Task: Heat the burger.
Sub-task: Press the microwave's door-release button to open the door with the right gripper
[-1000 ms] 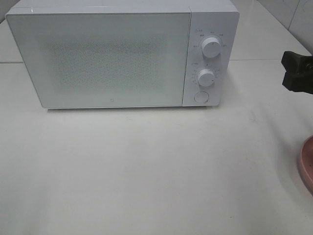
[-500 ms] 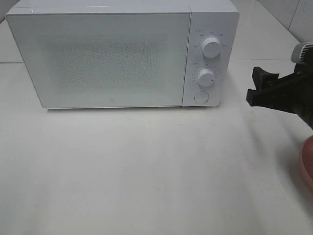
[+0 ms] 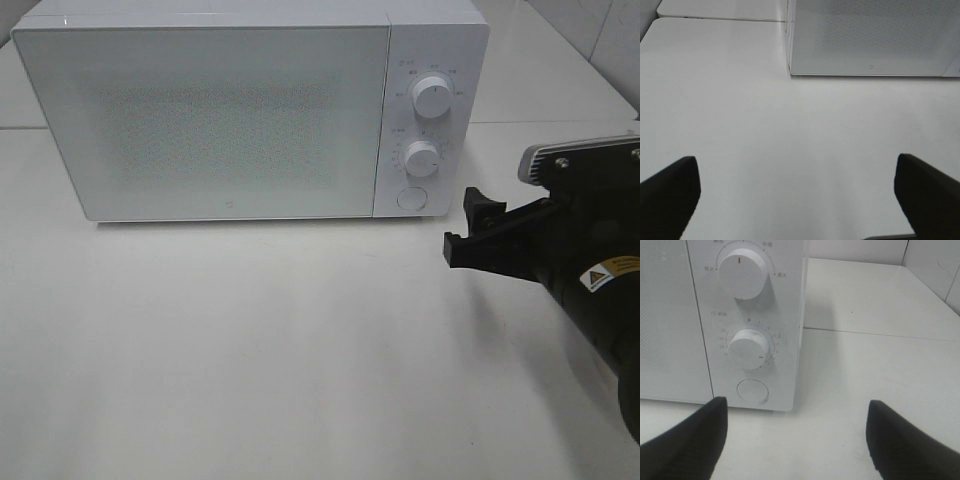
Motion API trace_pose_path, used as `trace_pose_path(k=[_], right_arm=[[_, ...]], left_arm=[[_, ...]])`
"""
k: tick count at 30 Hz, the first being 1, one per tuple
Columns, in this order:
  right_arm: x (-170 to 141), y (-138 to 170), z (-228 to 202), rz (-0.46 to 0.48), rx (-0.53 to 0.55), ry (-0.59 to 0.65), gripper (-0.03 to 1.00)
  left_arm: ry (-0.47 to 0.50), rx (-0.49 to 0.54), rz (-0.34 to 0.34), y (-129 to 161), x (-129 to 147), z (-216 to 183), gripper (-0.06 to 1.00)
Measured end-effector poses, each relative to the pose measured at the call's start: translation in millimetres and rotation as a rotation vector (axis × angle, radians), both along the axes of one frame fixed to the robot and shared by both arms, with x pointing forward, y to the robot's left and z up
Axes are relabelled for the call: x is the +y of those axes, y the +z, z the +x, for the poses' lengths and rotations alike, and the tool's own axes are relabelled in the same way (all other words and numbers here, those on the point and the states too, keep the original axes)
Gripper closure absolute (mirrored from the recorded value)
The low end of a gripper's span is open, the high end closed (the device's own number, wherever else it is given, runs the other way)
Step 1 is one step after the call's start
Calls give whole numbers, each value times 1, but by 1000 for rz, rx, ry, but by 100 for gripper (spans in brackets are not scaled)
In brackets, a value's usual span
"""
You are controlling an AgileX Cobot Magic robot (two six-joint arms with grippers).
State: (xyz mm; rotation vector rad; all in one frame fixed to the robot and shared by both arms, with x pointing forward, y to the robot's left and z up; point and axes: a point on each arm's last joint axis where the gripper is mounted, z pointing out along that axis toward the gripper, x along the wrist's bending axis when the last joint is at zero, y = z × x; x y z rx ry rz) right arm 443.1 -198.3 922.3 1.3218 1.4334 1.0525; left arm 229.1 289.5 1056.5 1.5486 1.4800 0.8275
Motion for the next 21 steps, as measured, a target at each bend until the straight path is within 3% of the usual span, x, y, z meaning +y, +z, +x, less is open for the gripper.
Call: trace_pose_path(k=[7, 17, 21], right_arm=[[22, -4, 4, -33, 11, -4, 23], [28, -5, 7, -56, 8, 7, 23], [28, -5, 7, -23, 9, -2, 25]], left_arm=[[0, 0, 0, 0, 0, 0, -3], [0, -2, 0, 0, 0, 0, -3], [0, -2, 0, 0, 0, 0, -3]])
